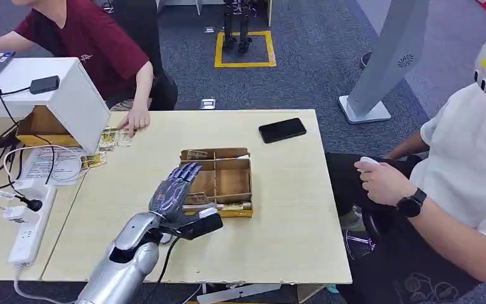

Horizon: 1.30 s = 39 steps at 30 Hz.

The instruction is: Pass the card to the sensor for recognition and then transmit it.

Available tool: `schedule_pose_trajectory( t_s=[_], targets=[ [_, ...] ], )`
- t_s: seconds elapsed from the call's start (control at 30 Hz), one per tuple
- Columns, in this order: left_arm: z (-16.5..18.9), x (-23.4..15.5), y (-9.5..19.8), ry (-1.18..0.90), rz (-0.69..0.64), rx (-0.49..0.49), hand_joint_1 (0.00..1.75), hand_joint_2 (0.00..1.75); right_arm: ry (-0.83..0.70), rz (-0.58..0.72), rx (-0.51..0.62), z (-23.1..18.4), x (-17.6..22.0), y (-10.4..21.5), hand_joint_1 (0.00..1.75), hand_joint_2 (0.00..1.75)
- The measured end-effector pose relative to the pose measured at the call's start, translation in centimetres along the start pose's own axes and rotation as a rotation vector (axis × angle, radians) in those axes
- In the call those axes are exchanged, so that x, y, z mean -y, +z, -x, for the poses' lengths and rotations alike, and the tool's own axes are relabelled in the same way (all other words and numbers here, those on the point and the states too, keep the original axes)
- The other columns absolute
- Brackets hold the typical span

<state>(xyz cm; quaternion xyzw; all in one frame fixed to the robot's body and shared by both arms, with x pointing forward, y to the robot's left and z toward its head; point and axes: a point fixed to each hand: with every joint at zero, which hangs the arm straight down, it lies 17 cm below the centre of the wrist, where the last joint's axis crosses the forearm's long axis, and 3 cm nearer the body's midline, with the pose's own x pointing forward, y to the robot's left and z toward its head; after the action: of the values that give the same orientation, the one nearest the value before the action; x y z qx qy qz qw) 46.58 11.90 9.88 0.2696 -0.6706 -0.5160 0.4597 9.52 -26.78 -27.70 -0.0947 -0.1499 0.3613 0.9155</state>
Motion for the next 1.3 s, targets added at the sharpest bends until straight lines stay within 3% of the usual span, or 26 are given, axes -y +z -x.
schedule_pose_trajectory(
  t_s=[1.3],
  targets=[
    [-0.1,0.6,-1.3,0.018,0.018,-0.024,0.0,1.75,0.02,-0.003,0.014,-0.3,0.0,0.0,0.0,1.75]
  ],
)
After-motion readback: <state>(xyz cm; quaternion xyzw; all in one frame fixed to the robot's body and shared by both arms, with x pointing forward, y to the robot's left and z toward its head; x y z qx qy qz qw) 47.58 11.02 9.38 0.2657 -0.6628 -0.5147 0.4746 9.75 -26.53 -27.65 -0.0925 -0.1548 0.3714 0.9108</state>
